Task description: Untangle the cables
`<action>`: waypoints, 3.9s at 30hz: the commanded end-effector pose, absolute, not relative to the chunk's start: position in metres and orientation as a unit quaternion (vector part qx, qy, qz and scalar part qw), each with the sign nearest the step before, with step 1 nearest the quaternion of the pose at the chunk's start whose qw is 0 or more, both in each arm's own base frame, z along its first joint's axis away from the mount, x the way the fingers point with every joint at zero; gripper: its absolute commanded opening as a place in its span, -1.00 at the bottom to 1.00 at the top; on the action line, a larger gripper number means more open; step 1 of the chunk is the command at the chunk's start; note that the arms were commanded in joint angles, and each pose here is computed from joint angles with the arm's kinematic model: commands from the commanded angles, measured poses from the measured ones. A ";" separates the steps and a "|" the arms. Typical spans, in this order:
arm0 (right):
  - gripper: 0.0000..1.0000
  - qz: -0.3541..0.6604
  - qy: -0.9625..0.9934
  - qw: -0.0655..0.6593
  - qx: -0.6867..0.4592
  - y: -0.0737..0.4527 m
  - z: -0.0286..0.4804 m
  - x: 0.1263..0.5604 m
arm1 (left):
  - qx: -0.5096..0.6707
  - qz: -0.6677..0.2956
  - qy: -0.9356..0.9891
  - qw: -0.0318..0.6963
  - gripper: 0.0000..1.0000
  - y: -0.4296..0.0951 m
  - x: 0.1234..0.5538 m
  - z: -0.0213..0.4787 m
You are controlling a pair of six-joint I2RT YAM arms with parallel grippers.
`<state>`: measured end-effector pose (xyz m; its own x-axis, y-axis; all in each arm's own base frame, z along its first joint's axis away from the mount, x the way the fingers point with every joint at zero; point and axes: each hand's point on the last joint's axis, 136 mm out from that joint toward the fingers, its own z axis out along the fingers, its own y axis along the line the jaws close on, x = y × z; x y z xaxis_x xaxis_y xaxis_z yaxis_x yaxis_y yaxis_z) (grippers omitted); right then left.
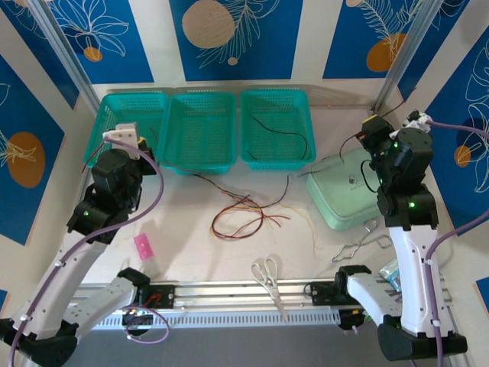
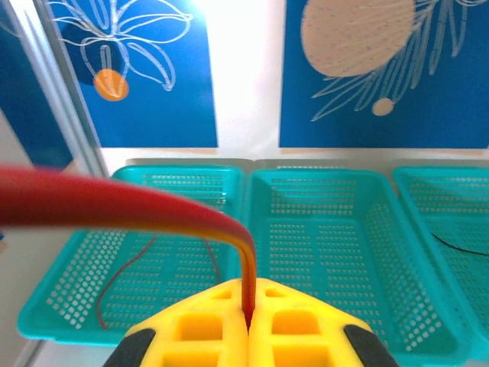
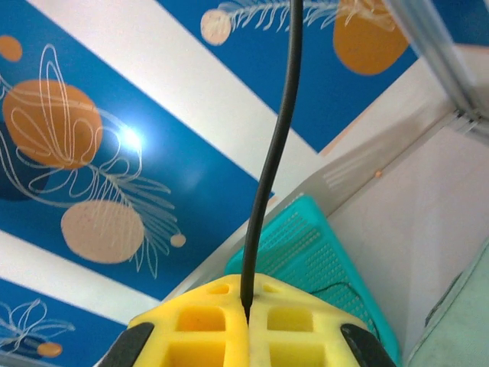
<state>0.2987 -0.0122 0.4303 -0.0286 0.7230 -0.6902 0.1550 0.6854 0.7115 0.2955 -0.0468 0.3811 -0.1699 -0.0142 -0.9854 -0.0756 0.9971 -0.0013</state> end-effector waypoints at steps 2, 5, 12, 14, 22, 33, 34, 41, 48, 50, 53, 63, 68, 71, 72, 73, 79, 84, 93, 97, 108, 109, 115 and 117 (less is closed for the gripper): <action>-1.00 0.216 0.659 0.645 0.320 -0.022 0.450 0.291 | -0.049 0.047 0.760 0.646 -1.00 -0.031 0.290 0.382; -1.00 0.232 0.654 0.650 0.309 -0.016 0.458 0.296 | -0.047 0.029 0.756 0.652 -1.00 -0.035 0.289 0.388; -1.00 0.312 0.643 0.646 0.269 0.013 0.503 0.322 | -0.046 0.010 0.750 0.660 -1.00 -0.039 0.288 0.397; -1.00 0.325 0.638 0.649 0.258 0.020 0.516 0.329 | -0.046 0.006 0.749 0.661 -1.00 -0.040 0.287 0.397; -1.00 0.354 0.607 0.672 0.233 0.044 0.553 0.370 | -0.004 -0.032 0.754 0.656 -1.00 -0.062 0.293 0.398; -1.00 0.346 0.650 0.640 0.217 0.093 0.512 0.505 | 0.006 -0.068 0.749 0.659 -1.00 -0.073 0.291 0.406; -1.00 0.315 0.676 0.631 0.212 0.100 0.491 0.521 | 0.008 -0.069 0.747 0.661 -1.00 -0.073 0.291 0.408; -1.00 0.227 0.777 0.552 0.201 0.129 0.358 0.584 | 0.018 -0.096 0.749 0.655 -1.00 -0.080 0.284 0.414; -1.00 0.199 0.860 0.432 0.184 0.156 0.260 0.587 | 0.021 -0.111 0.746 0.657 -1.00 -0.083 0.280 0.419; -1.00 0.188 0.887 0.383 0.176 0.162 0.229 0.585 | 0.023 -0.115 0.745 0.657 -1.00 -0.085 0.281 0.421; -1.00 0.162 0.920 0.306 0.183 0.162 0.177 0.580 | 0.026 -0.122 0.741 0.660 -1.00 -0.088 0.283 0.428; -1.00 0.146 0.955 0.191 0.174 0.165 0.082 0.573 | 0.018 -0.149 0.747 0.647 -1.00 -0.092 0.277 0.419; -1.00 0.141 0.964 0.151 0.166 0.166 0.058 0.565 | 0.019 -0.152 0.746 0.648 -1.00 -0.093 0.277 0.420; -0.83 0.140 0.963 0.160 0.167 0.163 0.070 0.565 | 0.020 -0.148 0.746 0.649 -1.00 -0.093 0.279 0.423; -0.63 0.142 0.961 0.171 0.164 0.163 0.079 0.567 | 0.022 -0.146 0.746 0.650 -1.00 -0.093 0.280 0.425; -0.32 0.143 0.960 0.183 0.159 0.163 0.088 0.569 | 0.027 -0.143 0.744 0.652 -1.00 -0.093 0.280 0.428; 0.48 0.140 0.949 0.247 0.134 0.159 0.151 0.571 | 0.038 -0.133 0.733 0.666 -1.00 -0.095 0.285 0.440; 0.70 0.150 0.949 0.252 0.120 0.160 0.181 0.560 | 0.049 -0.132 0.738 0.660 -1.00 -0.100 0.291 0.444; 0.77 0.209 0.936 0.267 0.093 0.168 0.233 0.525 | 0.052 -0.019 0.730 0.682 -1.00 -0.081 0.316 0.479; 0.78 0.240 0.933 0.259 0.073 0.179 0.247 0.505 | 0.046 0.046 0.725 0.686 -1.00 -0.071 0.335 0.495; 0.78 0.274 0.920 0.277 0.041 0.184 0.283 0.470 | 0.006 0.223 0.707 0.671 -1.00 -0.024 0.407 0.511; 0.79 0.275 0.920 0.277 0.039 0.184 0.283 0.468 | 0.002 0.227 0.707 0.670 -1.00 -0.020 0.412 0.508; 0.79 0.276 0.921 0.274 0.033 0.184 0.283 0.463 | -0.020 0.254 0.712 0.654 -1.00 0.006 0.451 0.489; 0.79 0.280 0.920 0.272 0.032 0.185 0.282 0.463 | -0.010 0.259 0.725 0.638 -1.00 0.001 0.468 0.470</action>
<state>0.4727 0.1789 0.2779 -0.8410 0.2413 -0.4843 -0.0533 0.8538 0.5178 0.4573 -0.0023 0.4582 -0.2231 0.3158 -0.9222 -0.3043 0.8762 0.3737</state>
